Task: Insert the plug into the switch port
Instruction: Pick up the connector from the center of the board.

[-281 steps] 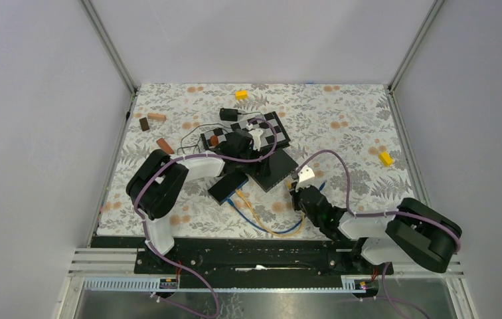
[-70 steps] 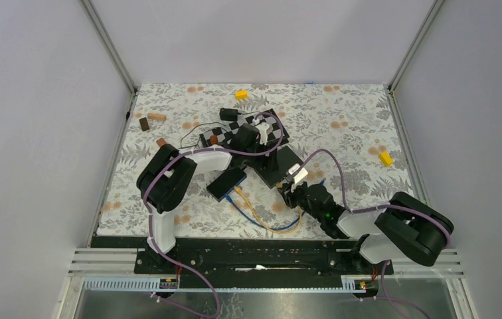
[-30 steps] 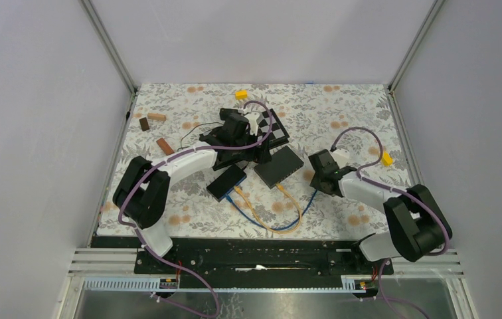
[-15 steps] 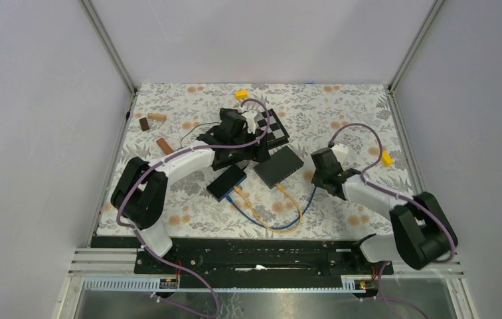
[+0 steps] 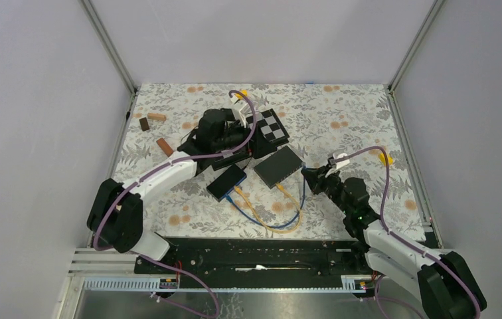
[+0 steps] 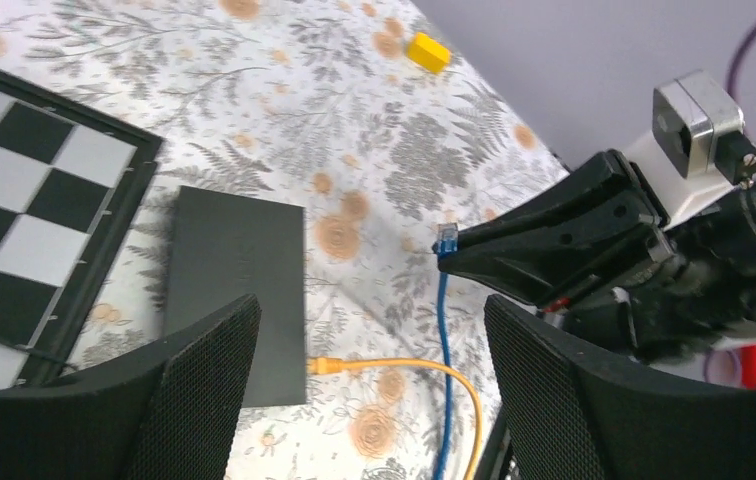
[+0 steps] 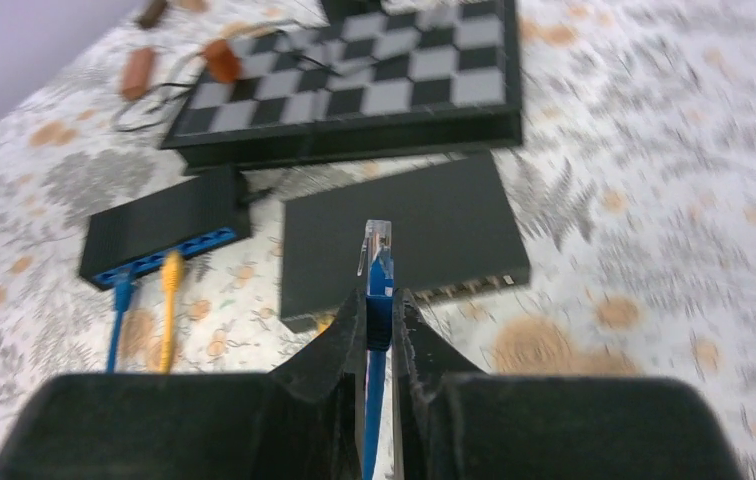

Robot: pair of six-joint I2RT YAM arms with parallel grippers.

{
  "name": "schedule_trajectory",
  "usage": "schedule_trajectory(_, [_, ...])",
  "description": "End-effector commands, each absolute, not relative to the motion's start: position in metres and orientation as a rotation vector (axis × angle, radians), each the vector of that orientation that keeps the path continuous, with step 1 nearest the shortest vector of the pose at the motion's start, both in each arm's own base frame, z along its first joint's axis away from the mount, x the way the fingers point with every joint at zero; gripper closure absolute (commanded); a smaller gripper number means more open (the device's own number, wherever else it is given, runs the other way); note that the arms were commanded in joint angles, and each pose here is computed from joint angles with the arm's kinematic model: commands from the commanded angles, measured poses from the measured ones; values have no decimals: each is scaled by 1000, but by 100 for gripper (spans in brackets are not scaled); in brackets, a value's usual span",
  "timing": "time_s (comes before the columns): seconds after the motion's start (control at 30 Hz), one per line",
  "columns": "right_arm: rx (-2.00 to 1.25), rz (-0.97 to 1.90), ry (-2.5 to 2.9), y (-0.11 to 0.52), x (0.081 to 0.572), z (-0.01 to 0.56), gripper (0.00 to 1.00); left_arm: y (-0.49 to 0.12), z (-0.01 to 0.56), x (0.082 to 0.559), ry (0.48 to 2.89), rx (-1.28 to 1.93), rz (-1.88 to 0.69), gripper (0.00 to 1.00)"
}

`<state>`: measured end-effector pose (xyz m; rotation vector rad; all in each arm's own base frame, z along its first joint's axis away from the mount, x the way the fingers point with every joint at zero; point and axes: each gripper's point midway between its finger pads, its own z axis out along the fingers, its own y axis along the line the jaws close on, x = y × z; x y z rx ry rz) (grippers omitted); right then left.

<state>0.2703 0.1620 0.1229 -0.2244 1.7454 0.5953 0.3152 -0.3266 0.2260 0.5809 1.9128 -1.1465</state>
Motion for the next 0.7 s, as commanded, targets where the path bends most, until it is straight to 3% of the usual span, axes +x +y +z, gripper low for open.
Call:
schedule_trajectory(0.0, [-527, 689, 1371, 193, 252, 193, 100, -336, 262, 283, 1698, 678, -1345, 17])
schedule_trajectory(0.5, [-630, 836, 1233, 214, 230, 229, 100, -367, 288, 222, 1516, 832, -1524, 20])
schedule_trajectory(0.67, [-641, 866, 1223, 217, 226, 231, 100, -374, 281, 218, 1537, 875, -1519, 29])
